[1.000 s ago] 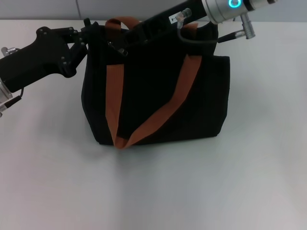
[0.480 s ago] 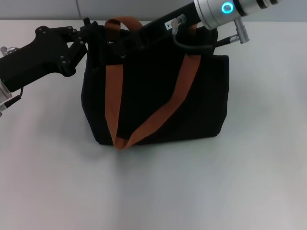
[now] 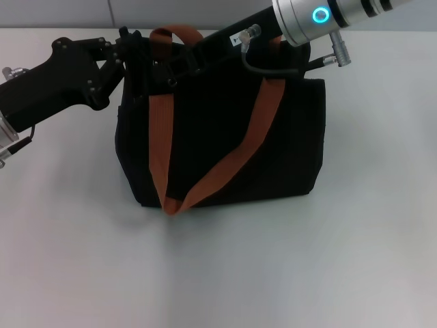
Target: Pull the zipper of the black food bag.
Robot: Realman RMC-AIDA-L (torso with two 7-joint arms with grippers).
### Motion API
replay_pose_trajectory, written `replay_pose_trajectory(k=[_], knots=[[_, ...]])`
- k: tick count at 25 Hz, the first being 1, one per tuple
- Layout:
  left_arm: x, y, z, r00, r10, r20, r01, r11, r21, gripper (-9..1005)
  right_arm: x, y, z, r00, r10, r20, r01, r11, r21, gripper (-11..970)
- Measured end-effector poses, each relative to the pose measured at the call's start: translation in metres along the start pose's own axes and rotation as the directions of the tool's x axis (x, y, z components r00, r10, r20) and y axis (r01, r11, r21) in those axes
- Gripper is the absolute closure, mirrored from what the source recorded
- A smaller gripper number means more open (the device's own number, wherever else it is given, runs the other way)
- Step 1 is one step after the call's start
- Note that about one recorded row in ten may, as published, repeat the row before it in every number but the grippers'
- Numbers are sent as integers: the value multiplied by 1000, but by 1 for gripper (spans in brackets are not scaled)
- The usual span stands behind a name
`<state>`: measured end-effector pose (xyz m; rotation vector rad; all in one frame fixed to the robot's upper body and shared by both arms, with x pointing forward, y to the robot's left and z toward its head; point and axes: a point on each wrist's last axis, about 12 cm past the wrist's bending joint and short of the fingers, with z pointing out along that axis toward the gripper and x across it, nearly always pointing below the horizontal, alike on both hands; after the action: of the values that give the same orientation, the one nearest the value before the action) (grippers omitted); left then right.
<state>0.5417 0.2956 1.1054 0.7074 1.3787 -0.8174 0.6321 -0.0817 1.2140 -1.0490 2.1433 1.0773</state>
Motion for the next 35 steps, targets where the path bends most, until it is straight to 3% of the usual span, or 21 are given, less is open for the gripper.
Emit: replay_pose_trajectory(k=[29, 35], knots=[[1, -1, -1, 1000, -3, 0, 3, 1000, -1, 906, 1, 1, -1, 1000, 21, 0, -21, 1000, -22, 776], [1, -1, 0, 1000, -4, 0, 4, 1000, 0, 904, 1, 3, 1, 1000, 7, -11, -7, 1000, -17, 894]])
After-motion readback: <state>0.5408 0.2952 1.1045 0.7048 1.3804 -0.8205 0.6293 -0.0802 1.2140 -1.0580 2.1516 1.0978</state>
